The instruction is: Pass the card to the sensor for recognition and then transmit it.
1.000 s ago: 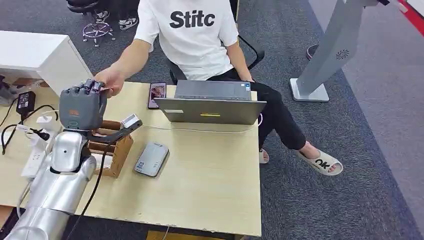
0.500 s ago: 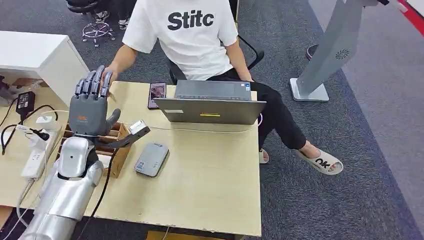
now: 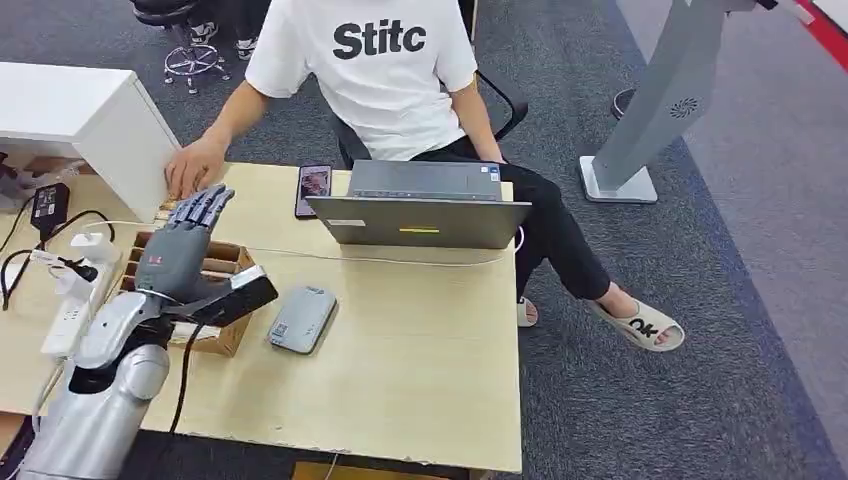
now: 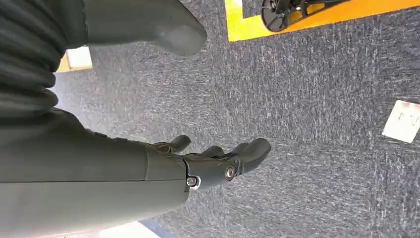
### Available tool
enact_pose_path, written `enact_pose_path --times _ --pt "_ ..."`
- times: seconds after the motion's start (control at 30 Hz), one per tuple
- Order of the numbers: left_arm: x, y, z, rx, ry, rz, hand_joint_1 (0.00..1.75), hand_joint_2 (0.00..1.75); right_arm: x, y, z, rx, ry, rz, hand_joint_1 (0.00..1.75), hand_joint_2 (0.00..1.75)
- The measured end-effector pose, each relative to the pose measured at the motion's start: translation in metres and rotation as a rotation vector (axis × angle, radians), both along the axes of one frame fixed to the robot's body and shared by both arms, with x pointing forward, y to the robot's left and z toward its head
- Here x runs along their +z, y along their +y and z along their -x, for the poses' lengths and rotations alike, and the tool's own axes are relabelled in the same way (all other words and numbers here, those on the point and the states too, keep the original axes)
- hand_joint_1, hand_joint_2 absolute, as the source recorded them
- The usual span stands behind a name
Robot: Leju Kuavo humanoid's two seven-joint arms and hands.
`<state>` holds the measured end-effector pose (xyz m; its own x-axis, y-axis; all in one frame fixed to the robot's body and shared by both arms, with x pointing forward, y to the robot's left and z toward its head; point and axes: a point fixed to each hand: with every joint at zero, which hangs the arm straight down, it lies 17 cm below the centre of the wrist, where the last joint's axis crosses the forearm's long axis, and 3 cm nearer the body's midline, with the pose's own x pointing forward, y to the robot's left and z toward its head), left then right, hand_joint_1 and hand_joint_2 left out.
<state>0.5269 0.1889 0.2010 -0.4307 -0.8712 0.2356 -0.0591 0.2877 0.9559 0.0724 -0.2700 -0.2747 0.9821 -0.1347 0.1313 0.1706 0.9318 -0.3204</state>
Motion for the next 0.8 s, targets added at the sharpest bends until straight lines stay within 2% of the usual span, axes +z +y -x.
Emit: enact_pose_path --times 0.13,0.43,0.53,0.8 --pt "-0.002 0.015 0.01 -0.011 -0.02 -0.08 0.0 1.75 0.0 -0.001 0.0 -0.017 -0.005 0.0 0.0 1.75" --pt "-0.003 0.016 0.016 -0.023 -0.032 -0.111 0.0 1.75 0.0 -0.001 0.001 -0.025 -0.005 -0.001 0.0 1.75" --pt "-0.011 0.009 0.045 -0.098 -0.054 -0.204 0.0 1.75 0.0 -0.002 0.002 -0.048 -0.003 -0.003 0.0 1.75" --pt "-0.022 0.002 0.07 -0.178 -0.022 -0.234 0.0 1.75 0.0 -0.002 0.003 -0.069 -0.004 -0.004 0.0 1.75"
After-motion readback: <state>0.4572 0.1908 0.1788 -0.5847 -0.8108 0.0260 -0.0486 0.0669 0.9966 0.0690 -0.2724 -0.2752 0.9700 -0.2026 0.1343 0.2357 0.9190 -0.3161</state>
